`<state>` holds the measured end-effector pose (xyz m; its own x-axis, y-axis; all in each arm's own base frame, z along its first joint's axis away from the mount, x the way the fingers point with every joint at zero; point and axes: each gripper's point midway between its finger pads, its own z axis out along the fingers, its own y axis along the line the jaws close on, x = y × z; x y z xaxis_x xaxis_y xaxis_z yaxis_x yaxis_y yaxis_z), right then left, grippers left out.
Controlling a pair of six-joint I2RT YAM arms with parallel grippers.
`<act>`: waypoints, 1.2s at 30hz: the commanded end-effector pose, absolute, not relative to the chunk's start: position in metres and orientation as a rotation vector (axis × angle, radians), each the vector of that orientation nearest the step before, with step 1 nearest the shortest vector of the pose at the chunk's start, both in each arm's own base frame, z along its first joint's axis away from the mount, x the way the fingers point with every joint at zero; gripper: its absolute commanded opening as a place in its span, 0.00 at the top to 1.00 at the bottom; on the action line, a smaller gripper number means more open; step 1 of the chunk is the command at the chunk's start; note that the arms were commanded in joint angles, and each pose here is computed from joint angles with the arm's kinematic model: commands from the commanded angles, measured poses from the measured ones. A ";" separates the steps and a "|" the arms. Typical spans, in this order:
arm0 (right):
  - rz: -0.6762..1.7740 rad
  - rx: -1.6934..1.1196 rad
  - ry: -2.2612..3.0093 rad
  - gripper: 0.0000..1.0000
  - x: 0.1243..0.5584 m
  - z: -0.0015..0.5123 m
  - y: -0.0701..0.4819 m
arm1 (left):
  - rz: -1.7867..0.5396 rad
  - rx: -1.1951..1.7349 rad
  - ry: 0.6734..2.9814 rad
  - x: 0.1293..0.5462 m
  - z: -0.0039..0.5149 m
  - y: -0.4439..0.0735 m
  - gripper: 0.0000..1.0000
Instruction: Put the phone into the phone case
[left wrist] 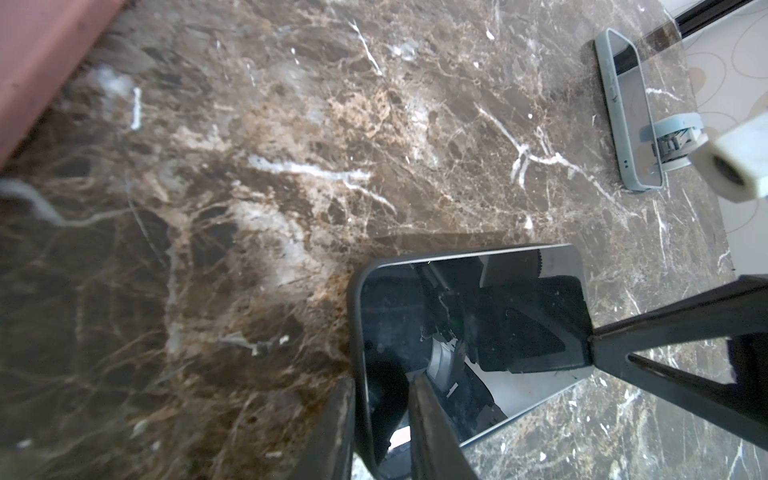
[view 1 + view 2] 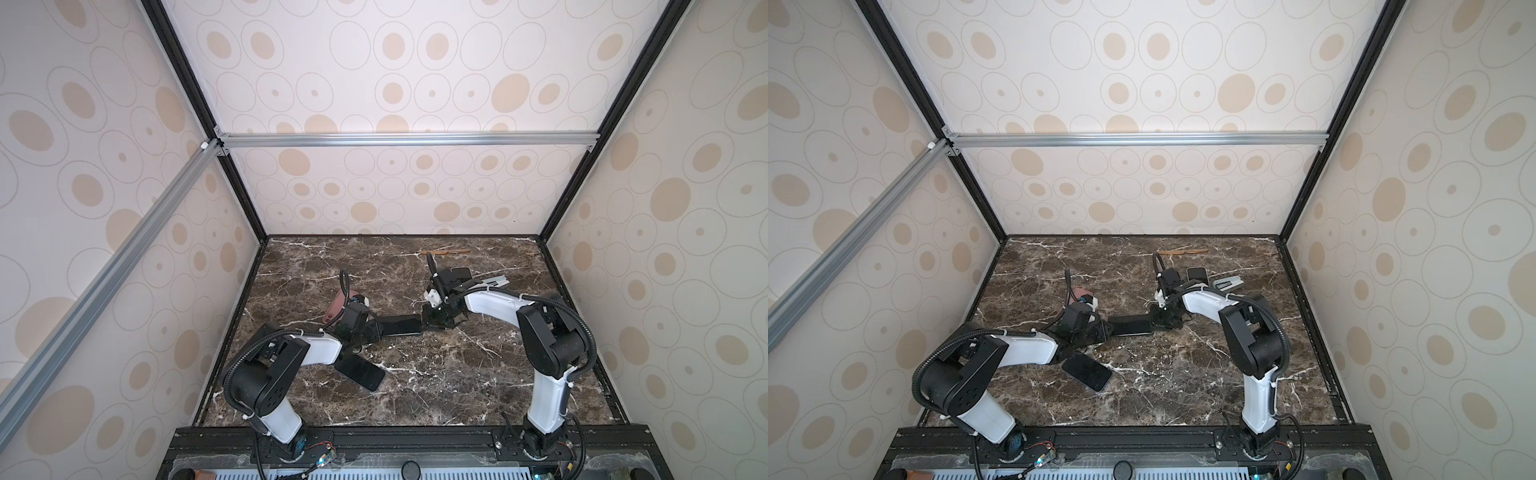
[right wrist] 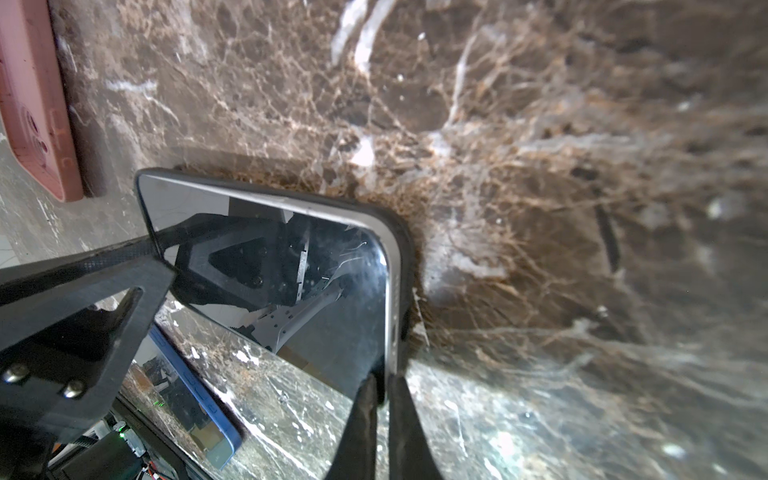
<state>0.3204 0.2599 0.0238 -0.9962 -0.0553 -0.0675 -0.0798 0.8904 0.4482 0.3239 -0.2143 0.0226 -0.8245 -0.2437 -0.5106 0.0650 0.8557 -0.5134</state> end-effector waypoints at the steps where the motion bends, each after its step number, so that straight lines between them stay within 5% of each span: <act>1: 0.439 -0.149 3.272 0.91 0.261 -0.052 0.237 | -0.664 -0.122 2.666 0.279 -0.018 -0.207 0.76; 36: 0.210 -0.142 3.392 0.95 0.234 -0.125 0.206 | -0.643 -0.135 2.687 0.270 -0.023 -0.201 0.76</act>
